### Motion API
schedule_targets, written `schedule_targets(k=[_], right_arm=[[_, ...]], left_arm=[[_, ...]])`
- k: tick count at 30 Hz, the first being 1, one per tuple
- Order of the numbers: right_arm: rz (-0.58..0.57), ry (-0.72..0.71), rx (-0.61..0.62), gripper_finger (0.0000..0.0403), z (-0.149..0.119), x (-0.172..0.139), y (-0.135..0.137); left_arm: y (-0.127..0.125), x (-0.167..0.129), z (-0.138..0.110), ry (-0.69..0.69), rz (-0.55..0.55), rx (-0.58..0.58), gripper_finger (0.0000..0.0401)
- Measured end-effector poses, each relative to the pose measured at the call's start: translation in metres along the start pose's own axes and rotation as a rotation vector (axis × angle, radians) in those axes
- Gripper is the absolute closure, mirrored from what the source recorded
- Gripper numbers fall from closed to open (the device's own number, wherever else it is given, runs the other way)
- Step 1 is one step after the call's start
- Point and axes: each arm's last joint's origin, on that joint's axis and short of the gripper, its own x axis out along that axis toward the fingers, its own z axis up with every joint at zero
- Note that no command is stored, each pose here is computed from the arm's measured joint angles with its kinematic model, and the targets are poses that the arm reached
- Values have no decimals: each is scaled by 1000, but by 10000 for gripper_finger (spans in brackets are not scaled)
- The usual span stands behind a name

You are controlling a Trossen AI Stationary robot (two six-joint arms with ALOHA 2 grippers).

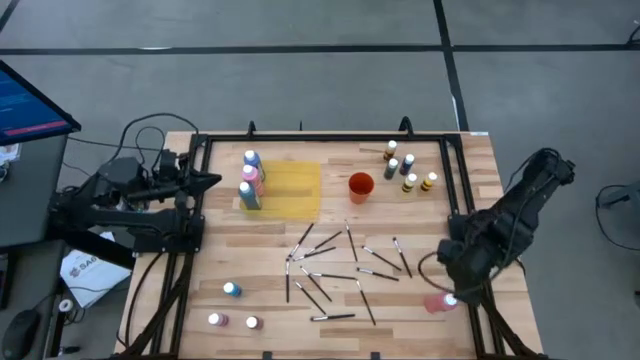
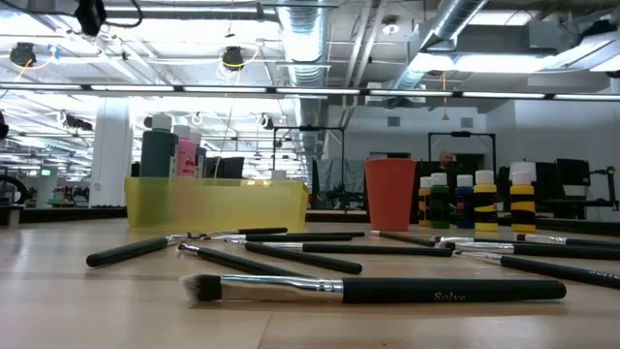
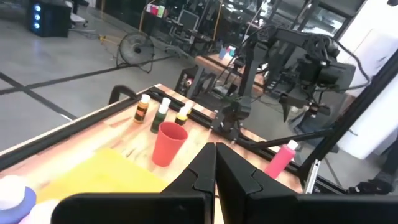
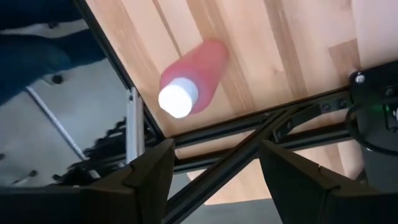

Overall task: Pick & Place Paint Supplies
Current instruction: Put the pink bottle into the yellow bin

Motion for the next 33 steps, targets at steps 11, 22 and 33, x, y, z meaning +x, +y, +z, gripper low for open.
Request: schedule_targets(k=[11,22,33], right_arm=[[-51,3,-31,138,1,22,22],[-93,-122,-9,131,5,23,22],[-169,-86,-94,131,-3,51,43]], left_arm=[[23,-2,-46,-12,32,1,400],[33,18,-85,34,6,9,400],[38,30,-102,41,-1,-20,400]])
